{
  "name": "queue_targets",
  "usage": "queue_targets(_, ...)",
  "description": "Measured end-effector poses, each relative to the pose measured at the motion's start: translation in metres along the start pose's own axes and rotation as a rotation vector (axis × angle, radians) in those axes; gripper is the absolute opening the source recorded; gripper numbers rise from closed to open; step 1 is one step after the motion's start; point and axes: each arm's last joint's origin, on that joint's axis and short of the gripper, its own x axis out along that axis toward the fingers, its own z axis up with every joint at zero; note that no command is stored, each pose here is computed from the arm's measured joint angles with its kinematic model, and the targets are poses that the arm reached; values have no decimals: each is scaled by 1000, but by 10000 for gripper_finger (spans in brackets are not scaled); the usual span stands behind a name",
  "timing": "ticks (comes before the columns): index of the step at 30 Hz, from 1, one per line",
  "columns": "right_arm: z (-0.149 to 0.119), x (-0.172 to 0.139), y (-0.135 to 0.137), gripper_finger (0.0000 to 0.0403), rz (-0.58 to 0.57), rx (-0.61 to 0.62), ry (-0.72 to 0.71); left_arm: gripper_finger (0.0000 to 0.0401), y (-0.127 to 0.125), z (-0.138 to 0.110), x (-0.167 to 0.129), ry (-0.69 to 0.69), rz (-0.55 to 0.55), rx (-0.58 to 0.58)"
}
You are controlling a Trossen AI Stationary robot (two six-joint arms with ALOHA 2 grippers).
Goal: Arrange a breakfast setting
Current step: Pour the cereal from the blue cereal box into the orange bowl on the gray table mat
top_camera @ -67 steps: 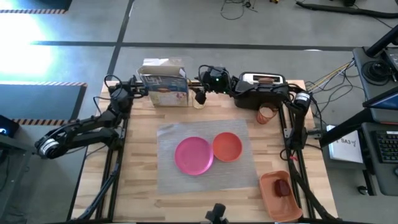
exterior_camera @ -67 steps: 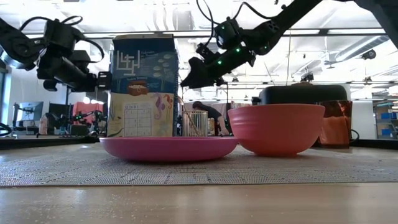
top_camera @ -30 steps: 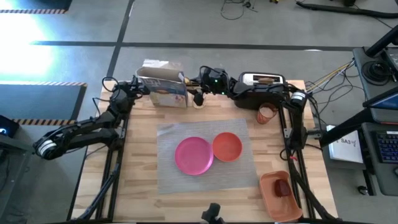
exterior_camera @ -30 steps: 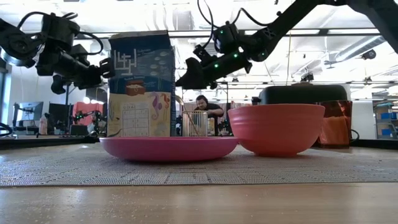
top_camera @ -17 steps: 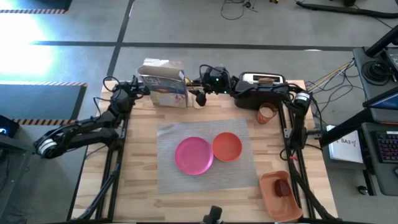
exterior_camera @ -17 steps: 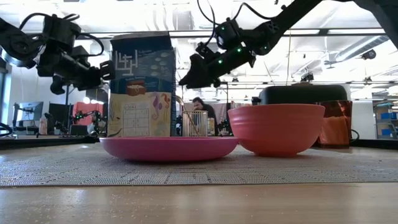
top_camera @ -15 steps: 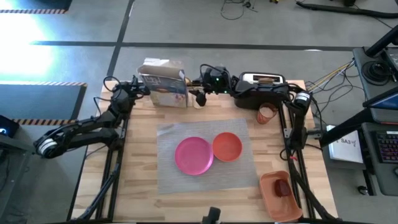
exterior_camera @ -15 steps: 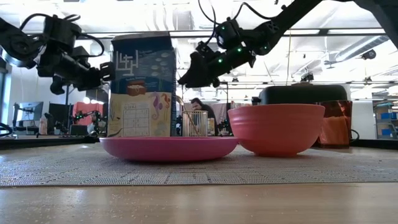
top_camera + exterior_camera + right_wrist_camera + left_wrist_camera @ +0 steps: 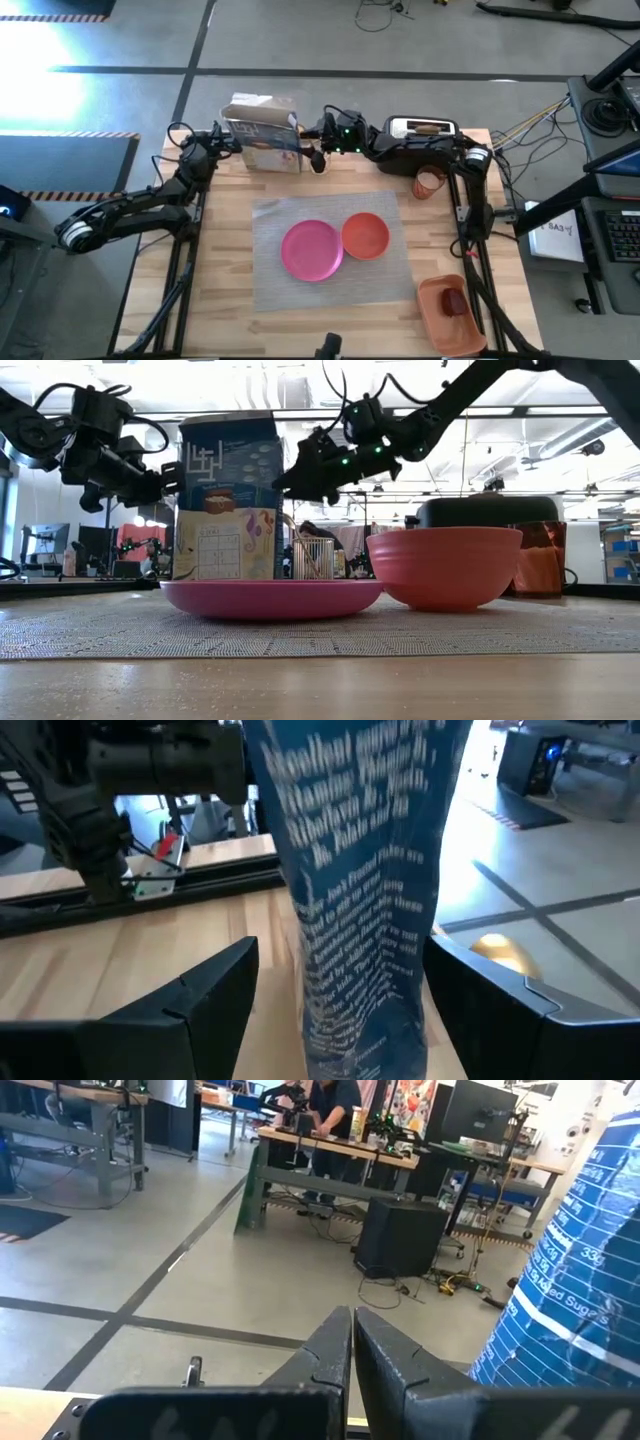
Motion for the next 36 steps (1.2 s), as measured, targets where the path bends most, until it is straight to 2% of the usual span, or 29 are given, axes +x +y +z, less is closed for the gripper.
queue_targets(6,-8,26,-7,274,2,15,4,0,0,0,0,0,0,-1)
queue_targets(9,-16,42,-11,274,36,35,21,0,0,0,0,0,0,-2)
queue_targets(13,-13,52,-13,274,94,55,32,0,0,0,0,-3,11,-2)
queue_targets(27,-6,59,-11,272,109,-31,23,0,0,0,0,-2,5,0)
queue_targets(36,-13,66,-11,226,111,-44,-14,0,0,0,0,-1,4,0)
